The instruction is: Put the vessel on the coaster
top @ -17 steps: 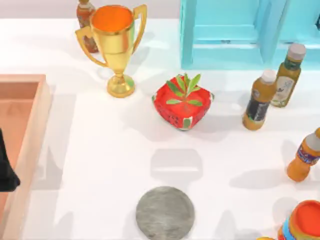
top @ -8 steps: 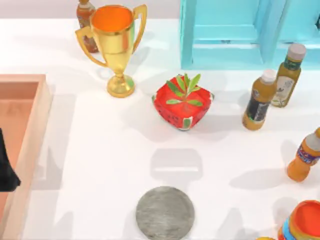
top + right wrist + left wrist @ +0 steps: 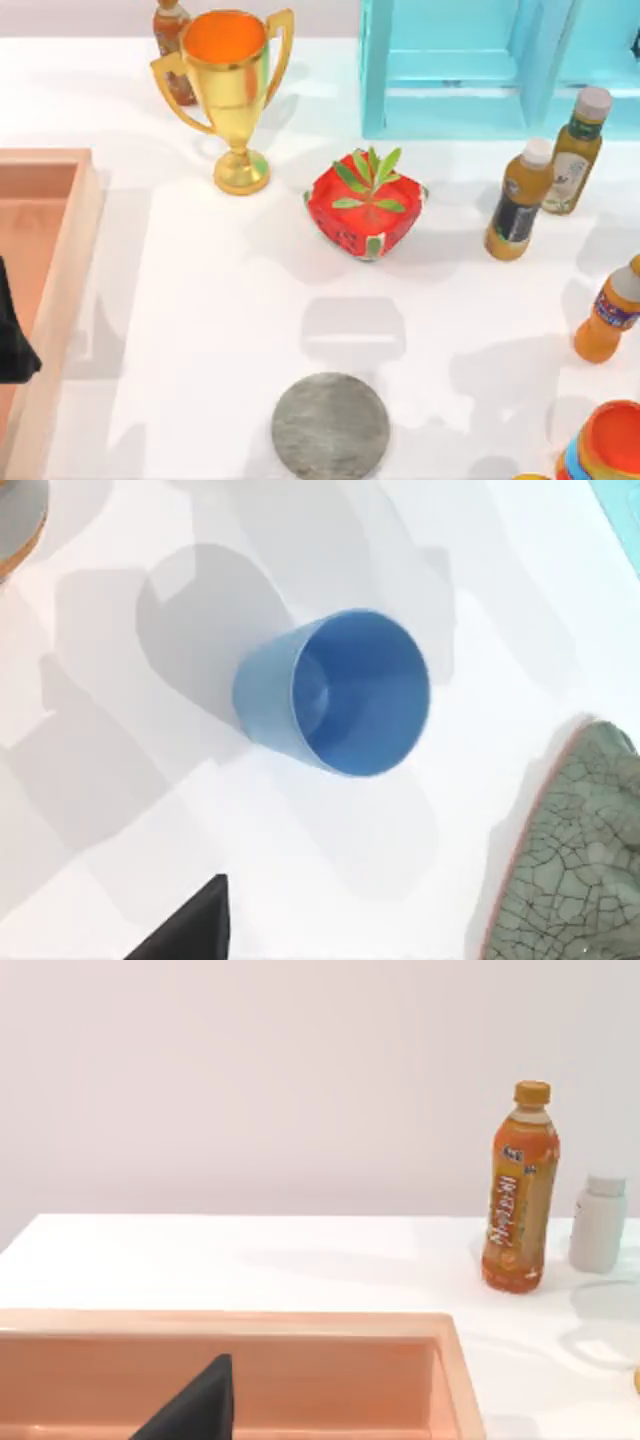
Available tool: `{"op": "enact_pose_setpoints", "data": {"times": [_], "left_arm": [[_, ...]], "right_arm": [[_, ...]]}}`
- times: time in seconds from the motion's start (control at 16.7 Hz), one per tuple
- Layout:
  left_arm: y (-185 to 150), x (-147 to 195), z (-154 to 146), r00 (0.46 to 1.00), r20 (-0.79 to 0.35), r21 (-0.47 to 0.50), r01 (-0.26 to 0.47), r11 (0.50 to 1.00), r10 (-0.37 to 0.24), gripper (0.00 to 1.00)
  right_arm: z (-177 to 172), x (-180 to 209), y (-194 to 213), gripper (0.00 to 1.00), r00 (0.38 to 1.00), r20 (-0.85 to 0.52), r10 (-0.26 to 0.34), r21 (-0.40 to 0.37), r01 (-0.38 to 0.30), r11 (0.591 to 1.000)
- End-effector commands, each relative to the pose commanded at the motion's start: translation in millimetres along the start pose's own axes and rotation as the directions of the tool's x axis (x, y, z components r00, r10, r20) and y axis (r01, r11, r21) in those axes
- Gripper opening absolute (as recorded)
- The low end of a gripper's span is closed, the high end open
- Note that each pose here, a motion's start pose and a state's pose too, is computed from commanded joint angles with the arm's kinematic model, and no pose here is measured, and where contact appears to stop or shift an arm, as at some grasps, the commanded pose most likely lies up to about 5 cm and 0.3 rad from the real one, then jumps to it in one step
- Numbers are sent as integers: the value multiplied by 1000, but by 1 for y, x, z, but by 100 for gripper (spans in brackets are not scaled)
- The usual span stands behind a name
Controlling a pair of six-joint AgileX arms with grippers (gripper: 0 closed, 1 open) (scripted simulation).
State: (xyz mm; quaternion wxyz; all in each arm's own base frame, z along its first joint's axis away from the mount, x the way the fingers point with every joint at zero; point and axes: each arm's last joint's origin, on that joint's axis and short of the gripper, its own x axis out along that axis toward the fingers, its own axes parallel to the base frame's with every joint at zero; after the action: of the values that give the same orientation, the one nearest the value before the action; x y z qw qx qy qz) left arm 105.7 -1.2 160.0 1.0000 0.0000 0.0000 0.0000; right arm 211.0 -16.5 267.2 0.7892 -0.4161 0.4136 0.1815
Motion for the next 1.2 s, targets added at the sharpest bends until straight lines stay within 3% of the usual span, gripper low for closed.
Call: {"op": "enact_pose_setpoints", "data": {"times": [0.18,0.36,0.48,0.6,0.72,1.02,1.2], "left_arm": [[0,0,0,1000,0,0,0,1000,0,100],[0,0,0,1000,0,0,0,1000,0,100],[0,0,0,1000,0,0,0,1000,0,100],[0,0,0,1000,0,0,0,1000,0,100],[0,0,0,1000,0,0,0,1000,0,100],[0,0,0,1000,0,0,0,1000,0,100],[0,0,0,1000,0,0,0,1000,0,100]], "right_arm": [[18,32,-33,100,968,-136,211,-230,-238,944],[29,66,-56,100,898,-235,372,-382,-437,814],[33,84,-66,100,852,-277,445,-443,-524,728],[36,95,-72,100,819,-302,489,-479,-573,665],[37,100,-74,100,804,-311,506,-494,-592,637],[38,100,-73,100,806,-311,505,-498,-590,636],[27,121,-73,100,805,-311,505,-495,-591,637]]}}
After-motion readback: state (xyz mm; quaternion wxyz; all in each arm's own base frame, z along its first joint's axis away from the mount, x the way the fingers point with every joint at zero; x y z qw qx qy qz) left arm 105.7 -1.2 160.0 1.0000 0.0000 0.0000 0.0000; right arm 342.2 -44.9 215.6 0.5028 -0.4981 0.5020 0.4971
